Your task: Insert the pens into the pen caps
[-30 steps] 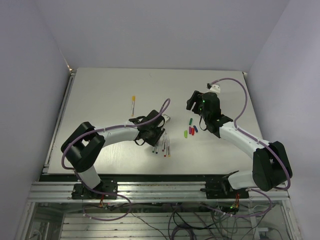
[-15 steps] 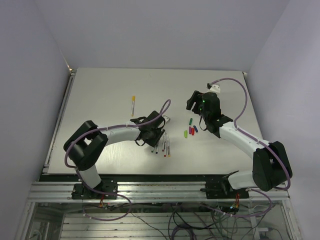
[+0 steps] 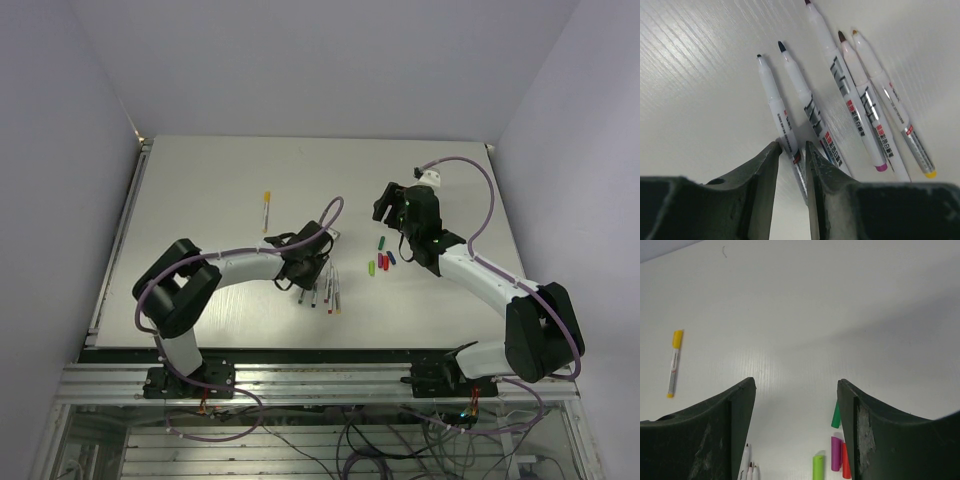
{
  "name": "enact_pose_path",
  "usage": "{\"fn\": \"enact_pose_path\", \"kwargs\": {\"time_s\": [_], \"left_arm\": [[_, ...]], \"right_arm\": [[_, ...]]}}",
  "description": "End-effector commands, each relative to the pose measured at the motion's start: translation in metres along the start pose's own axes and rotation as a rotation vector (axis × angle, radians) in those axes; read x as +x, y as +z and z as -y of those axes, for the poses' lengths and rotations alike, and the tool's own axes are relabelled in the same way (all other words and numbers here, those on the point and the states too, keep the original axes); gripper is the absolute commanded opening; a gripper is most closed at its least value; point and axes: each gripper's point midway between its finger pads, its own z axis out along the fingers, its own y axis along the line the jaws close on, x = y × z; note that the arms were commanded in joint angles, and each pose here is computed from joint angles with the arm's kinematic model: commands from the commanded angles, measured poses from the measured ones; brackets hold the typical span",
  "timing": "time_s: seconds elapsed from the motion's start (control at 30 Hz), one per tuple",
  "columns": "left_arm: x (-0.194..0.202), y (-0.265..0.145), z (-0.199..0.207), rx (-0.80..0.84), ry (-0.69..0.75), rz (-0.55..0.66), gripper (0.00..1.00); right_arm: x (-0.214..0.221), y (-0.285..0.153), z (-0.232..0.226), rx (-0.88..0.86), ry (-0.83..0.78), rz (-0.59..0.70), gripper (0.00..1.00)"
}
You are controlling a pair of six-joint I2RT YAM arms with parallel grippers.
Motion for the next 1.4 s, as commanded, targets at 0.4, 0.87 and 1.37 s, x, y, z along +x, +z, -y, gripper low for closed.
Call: {"fn": "enact_pose_path", "kwargs": {"time_s": [0.4,0.87,1.37], "left_arm": [[0.071,-0.005,-0.025,-0.126,0.004,-0.274,0.36],[0.07,-0.003,-0.011,-0.072,-0.042,-0.309,0.07],[0.025,0.002,-0.026,-0.09,-0.089,-0.201,0.07]], "right_arm": [[-0.009,-0.009,0.008,0.032,0.016,0.041,0.67],[-0.008,-0.002,0.007,0.037,0.01,0.022,0.67],[0.01,0.006,0.025,0.135,-0.035,-0.057,0.61]]}}
